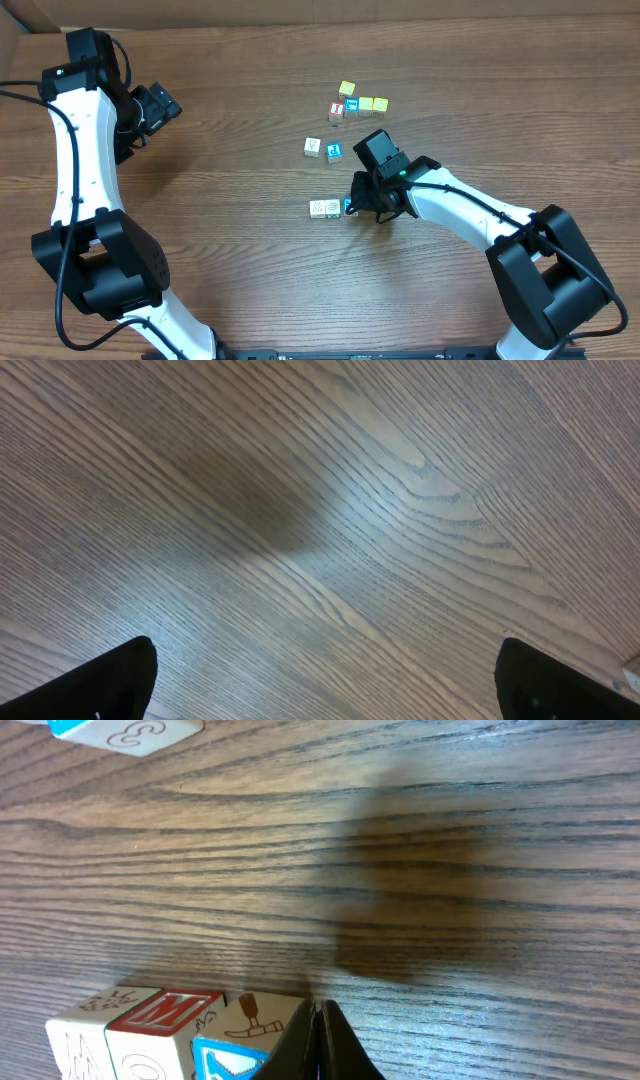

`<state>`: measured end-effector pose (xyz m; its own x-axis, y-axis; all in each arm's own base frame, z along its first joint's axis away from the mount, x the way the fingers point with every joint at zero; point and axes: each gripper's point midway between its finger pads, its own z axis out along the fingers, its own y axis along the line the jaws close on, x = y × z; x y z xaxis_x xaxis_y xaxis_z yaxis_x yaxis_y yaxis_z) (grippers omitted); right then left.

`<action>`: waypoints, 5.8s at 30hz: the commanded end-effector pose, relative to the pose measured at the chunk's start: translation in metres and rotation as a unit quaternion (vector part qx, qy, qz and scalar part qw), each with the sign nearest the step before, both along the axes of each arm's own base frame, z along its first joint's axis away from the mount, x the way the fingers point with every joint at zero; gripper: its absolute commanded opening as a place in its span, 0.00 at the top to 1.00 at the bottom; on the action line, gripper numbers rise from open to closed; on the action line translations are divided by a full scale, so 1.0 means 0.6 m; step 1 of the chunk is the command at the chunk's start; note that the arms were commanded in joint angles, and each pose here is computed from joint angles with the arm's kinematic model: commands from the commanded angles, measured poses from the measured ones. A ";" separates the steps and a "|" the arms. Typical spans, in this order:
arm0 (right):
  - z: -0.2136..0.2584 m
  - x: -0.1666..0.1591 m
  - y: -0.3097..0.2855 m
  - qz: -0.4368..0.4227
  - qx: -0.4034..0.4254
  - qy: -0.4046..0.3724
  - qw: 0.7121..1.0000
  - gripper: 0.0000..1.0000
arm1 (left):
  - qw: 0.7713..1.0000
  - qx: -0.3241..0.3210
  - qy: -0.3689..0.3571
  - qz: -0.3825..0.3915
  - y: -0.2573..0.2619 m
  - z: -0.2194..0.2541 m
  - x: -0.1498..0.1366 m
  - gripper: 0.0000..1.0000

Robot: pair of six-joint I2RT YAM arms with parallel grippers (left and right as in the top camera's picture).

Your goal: Flip 5 blocks

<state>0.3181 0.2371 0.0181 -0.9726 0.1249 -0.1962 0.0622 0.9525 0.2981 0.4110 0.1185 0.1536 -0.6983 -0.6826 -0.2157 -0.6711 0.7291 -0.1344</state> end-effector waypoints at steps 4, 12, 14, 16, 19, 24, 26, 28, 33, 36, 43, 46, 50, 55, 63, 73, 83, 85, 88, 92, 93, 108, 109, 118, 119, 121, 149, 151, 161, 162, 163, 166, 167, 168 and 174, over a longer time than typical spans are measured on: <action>-0.005 -0.010 0.010 0.019 0.014 0.011 1.000 0.96 | 1.000 0.006 -0.012 -0.005 -0.003 0.016 0.006 0.00; -0.005 -0.011 0.011 0.005 0.019 0.018 1.000 0.96 | 1.000 0.006 -0.012 -0.007 -0.005 0.016 0.006 0.00; -0.004 -0.012 0.012 -0.004 0.024 0.023 0.999 0.96 | 1.000 0.006 -0.012 -0.007 -0.006 0.016 0.006 0.00; -0.004 -0.013 0.013 -0.012 0.027 0.028 0.999 0.96 | 1.000 0.006 -0.012 -0.007 -0.005 0.016 0.006 0.00; -0.006 -0.019 0.011 -0.023 0.028 0.040 0.999 0.96 | 1.000 0.006 -0.013 -0.006 -0.003 0.016 0.006 0.00; -0.012 -0.036 0.000 -0.047 0.018 0.068 0.996 0.96 | 1.000 0.006 -0.013 -0.006 -0.004 0.016 0.007 0.00; -0.012 -0.037 0.000 -0.047 0.017 0.069 0.996 0.96 | 1.000 0.006 -0.013 -0.006 -0.004 0.016 0.007 0.00; -0.012 -0.038 0.000 -0.046 0.018 0.070 0.996 0.96 | 1.000 0.006 -0.013 -0.006 -0.004 0.016 0.007 0.00; -0.012 -0.038 0.001 -0.046 0.018 0.070 0.996 0.96 | 1.000 0.006 -0.013 -0.006 -0.004 0.016 0.007 0.00; -0.012 -0.038 0.001 -0.046 0.019 0.070 0.996 0.96 | 1.000 0.006 -0.013 -0.006 -0.004 0.016 0.007 0.00; -0.011 -0.040 0.005 -0.043 0.026 0.074 0.996 0.96 | 1.000 0.006 -0.013 -0.006 -0.004 0.016 0.007 0.00; -0.011 -0.040 0.006 -0.042 0.027 0.075 0.996 0.96 | 1.000 0.006 -0.013 -0.006 -0.004 0.016 0.007 0.00; -0.010 -0.044 0.014 -0.035 0.028 0.073 0.996 0.96 | 1.000 0.006 -0.013 -0.006 -0.004 0.016 0.007 0.00; -0.010 -0.048 0.022 -0.026 0.023 0.066 0.997 0.96 | 1.000 0.006 -0.013 -0.006 -0.004 0.016 0.007 0.00; -0.012 -0.045 0.014 -0.030 0.012 0.061 0.998 0.96 | 1.000 0.006 -0.013 -0.006 -0.004 0.016 0.007 0.00; -0.011 -0.009 -0.029 -0.043 0.014 0.051 0.998 0.96 | 1.000 0.006 -0.013 -0.006 -0.004 0.016 0.007 0.00; 0.005 0.002 0.002 0.015 0.065 0.033 0.997 0.96 | 1.000 0.006 -0.013 -0.006 -0.004 0.016 0.007 0.00; 0.005 0.000 0.005 0.018 0.065 0.033 0.997 0.96 | 1.000 0.006 -0.013 -0.006 -0.004 0.016 0.007 0.00; 0.004 -0.007 0.012 0.025 0.064 0.035 0.997 0.96 | 1.000 0.006 -0.013 -0.006 -0.004 0.016 0.007 0.00; 0.002 -0.017 0.017 0.032 0.060 0.041 0.997 0.96 | 1.000 0.006 -0.013 -0.006 -0.004 0.016 0.007 0.00; 0.002 -0.019 0.019 0.033 0.060 0.041 0.997 0.96 | 1.000 0.006 -0.013 -0.006 -0.004 0.016 0.007 0.00; 0.007 -0.008 0.027 0.034 0.069 0.026 0.997 0.96 | 1.000 0.006 -0.013 -0.006 -0.004 0.016 0.007 0.00; 0.006 -0.007 0.025 0.033 0.067 0.025 0.997 0.96 | 1.000 0.006 -0.013 -0.006 -0.004 0.016 0.007 0.00; 0.084 0.039 0.023 0.063 0.056 0.001 0.996 0.95 | 1.000 0.006 -0.013 -0.006 -0.004 0.016 0.007 0.00; 0.098 0.043 0.025 0.068 0.054 -0.002 0.996 0.94 | 1.000 0.006 -0.013 -0.006 -0.004 0.016 0.007 0.00; 0.125 0.051 0.024 0.072 0.046 -0.007 0.996 0.92 | 1.000 0.006 -0.013 -0.006 -0.004 0.016 0.007 0.00; 0.403 0.164 -0.117 0.015 0.029 -0.114 0.993 0.53 | 1.000 0.006 -0.013 -0.006 -0.004 0.016 0.007 0.00; 0.441 0.169 -0.124 0.020 0.029 -0.141 0.989 0.48 | 1.000 0.006 -0.013 -0.006 -0.004 0.016 0.007 0.00; 0.424 0.171 -0.102 0.065 0.015 -0.134 0.989 0.37 | 1.000 0.006 -0.013 -0.006 -0.004 0.016 0.007 0.00; 0.411 0.173 -0.094 0.070 0.013 -0.125 0.990 0.37 | 1.000 0.006 -0.013 -0.006 -0.004 0.016 0.007 0.00; 0.397 0.175 -0.086 0.075 0.011 -0.117 0.990 0.37 | 1.000 0.006 -0.013 -0.006 -0.004 0.016 0.007 0.00; 0.354 0.182 -0.066 0.086 0.006 -0.091 0.992 0.36 | 1.000 0.006 -0.013 -0.006 -0.004 0.016 0.007 0.00; 0.340 0.185 -0.059 0.089 0.004 -0.083 0.992 0.35 | 1.000 0.006 -0.013 -0.006 -0.004 0.016 0.007 0.00; 0.323 0.188 -0.051 0.094 0.002 -0.075 0.993 0.36 | 1.000 0.006 -0.013 -0.006 -0.004 0.016 0.007 0.00; 0.259 0.195 -0.008 0.117 -0.005 -0.050 0.992 0.36 | 1.000 0.006 -0.013 -0.006 -0.004 0.016 0.007 0.00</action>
